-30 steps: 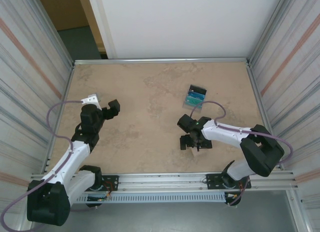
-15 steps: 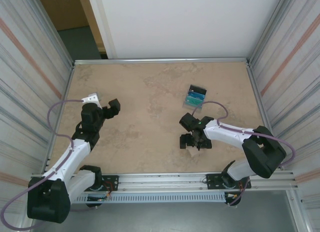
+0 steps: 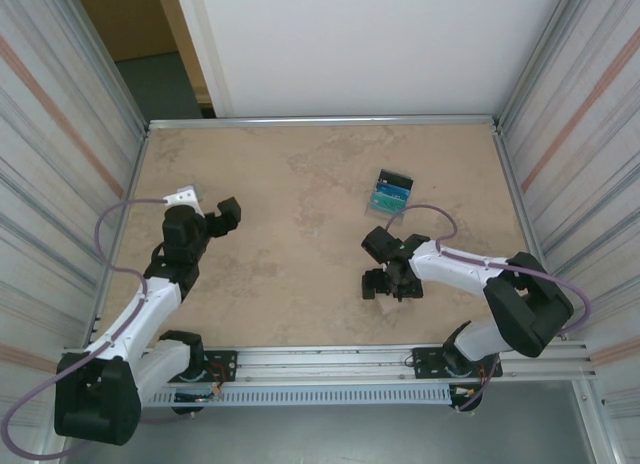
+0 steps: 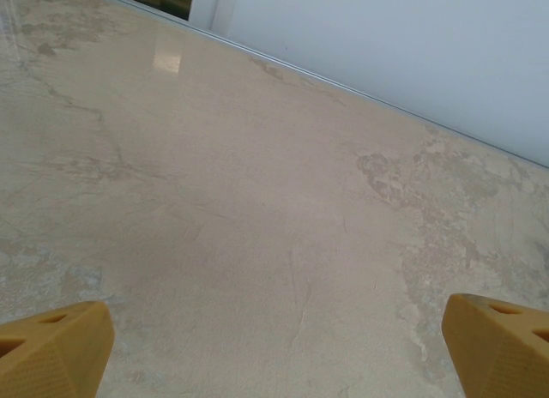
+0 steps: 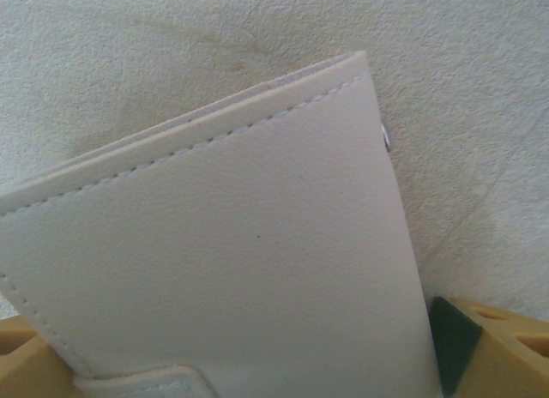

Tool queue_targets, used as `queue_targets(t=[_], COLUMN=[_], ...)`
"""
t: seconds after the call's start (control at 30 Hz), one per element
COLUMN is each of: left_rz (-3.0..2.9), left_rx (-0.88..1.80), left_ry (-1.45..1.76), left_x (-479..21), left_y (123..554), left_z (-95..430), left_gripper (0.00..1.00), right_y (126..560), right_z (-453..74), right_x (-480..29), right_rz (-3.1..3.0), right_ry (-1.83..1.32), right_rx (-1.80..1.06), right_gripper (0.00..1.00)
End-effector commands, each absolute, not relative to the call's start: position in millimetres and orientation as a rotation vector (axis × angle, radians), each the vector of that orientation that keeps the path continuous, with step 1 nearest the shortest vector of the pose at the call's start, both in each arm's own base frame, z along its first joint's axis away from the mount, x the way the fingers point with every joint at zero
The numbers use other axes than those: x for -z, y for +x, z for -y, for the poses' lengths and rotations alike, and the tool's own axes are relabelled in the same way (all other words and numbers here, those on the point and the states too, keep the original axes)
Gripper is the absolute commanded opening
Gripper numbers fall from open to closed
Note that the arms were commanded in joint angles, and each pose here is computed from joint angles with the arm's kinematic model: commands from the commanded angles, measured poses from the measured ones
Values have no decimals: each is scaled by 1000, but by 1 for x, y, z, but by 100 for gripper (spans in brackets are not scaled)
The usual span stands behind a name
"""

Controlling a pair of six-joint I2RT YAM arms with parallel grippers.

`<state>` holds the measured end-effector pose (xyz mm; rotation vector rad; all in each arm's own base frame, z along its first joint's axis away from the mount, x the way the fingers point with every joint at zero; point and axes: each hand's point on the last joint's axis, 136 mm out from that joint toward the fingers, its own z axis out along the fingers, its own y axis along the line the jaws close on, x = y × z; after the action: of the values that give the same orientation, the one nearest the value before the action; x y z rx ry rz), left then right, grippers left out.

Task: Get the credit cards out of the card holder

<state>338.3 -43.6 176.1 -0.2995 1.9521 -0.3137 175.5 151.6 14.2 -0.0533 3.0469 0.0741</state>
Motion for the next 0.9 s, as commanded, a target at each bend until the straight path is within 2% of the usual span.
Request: queue_targets(t=[0.0, 0.2, 0.47, 0.87], left_rz=[-1915, -1926, -1917, -1919], left_rx=[357, 387, 427, 523], left_ry=[-286, -268, -223, 10], left_x=[-196, -200, -211, -216], left_y=[345, 349, 352, 349], left_z=[50, 57, 69, 122], left_gripper=[99, 99, 99, 99], right_y=[178, 182, 195, 232], right_z=[-172, -182, -191, -190], right_x=[-15, -22, -48, -131], right_rz=[-3020, -2960, -2788, -2419], right_ry=[-95, -107, -59, 112], right_rx=[-253, -377, -647, -968], right_gripper=[88, 80, 79, 78])
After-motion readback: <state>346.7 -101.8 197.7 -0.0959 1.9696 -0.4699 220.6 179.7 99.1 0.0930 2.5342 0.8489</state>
